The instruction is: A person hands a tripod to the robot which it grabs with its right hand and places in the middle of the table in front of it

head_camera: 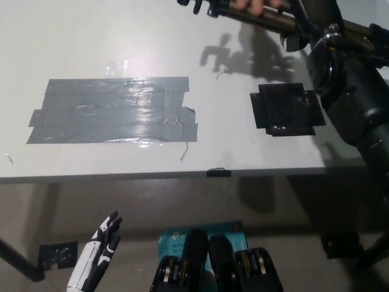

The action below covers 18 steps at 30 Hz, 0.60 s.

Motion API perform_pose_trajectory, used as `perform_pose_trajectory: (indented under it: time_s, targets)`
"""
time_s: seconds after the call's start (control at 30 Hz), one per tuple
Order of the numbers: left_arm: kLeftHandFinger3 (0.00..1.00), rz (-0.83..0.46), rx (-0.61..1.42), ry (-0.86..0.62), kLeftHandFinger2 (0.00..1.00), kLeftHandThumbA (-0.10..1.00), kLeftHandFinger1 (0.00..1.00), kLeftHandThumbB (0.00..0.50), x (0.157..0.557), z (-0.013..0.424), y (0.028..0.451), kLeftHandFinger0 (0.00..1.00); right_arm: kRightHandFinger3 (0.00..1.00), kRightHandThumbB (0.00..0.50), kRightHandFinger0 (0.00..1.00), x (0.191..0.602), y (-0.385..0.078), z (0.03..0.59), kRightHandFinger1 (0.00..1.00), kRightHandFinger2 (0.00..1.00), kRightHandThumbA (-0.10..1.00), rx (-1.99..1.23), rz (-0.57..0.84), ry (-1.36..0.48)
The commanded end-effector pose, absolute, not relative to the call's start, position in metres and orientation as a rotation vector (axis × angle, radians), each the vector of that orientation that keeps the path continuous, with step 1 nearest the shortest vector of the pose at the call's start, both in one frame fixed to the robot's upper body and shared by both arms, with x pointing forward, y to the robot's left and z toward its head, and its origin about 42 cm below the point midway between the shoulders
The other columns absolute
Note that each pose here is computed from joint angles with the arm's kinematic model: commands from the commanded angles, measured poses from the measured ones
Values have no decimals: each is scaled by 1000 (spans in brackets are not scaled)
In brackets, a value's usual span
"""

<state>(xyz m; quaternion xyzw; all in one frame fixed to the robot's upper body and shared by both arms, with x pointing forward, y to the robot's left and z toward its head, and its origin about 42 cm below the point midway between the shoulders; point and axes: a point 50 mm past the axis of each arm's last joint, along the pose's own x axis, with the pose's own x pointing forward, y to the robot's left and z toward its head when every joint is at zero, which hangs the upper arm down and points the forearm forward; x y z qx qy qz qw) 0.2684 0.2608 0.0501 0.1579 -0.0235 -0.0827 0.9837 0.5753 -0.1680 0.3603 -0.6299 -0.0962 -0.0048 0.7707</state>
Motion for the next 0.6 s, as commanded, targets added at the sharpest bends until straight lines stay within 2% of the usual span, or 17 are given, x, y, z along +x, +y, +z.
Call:
perform_pose_trajectory:
  time_s: [0.0,0.03,0.1,0.17,0.2,0.27,0.3,0.33,0.37,0.4,0.43,0.57]
  targets:
    - [1000,-190,337,-98,1000,949,1000,310,272,61,260,1000,333,270,90,570,-164,418,591,1000,-100,-1345,-85,-431]
    - [1000,-191,340,-98,1000,949,1000,310,271,61,260,1000,364,271,80,570,-165,415,583,1000,-100,-1340,-77,-429]
    - [1000,-194,338,-96,1000,942,1000,315,271,61,259,1000,478,262,139,570,-164,411,622,996,-100,-1335,-65,-409]
    - [1000,-196,343,-105,1000,939,1000,309,274,64,260,1000,571,225,182,570,-163,402,699,1000,-100,-1379,-41,-401]
    - [1000,-195,345,-105,1000,940,1000,308,274,64,259,1000,664,222,202,570,-162,398,735,1000,-100,-1394,-31,-383]
    - [1000,-195,345,-107,1000,939,1000,305,275,65,259,1000,728,247,225,569,-161,393,761,1000,-100,-1385,-7,-377]
    - [1000,-197,344,-112,1000,929,1000,291,276,65,259,1000,839,243,235,568,-162,383,778,1000,-100,-1372,25,-383]
    - [1000,-200,343,-118,1000,920,1000,286,276,65,258,1000,900,239,249,568,-164,371,784,1000,-100,-1383,37,-382]
    - [1000,-201,343,-118,1000,916,1000,282,276,64,258,1000,864,239,237,567,-163,364,751,1000,-100,-1390,55,-350]
    - [1000,-204,344,-119,1000,915,1000,281,277,64,258,1000,763,238,217,566,-163,358,684,1000,-100,-1388,71,-321]
    - [1000,-205,342,-119,1000,912,1000,287,277,65,258,1000,705,245,196,566,-164,352,641,948,-100,-1382,84,-317]
    - [1000,-203,345,-121,1000,915,1000,283,278,66,257,1000,700,236,129,559,-165,320,592,935,-100,-1394,143,-257]
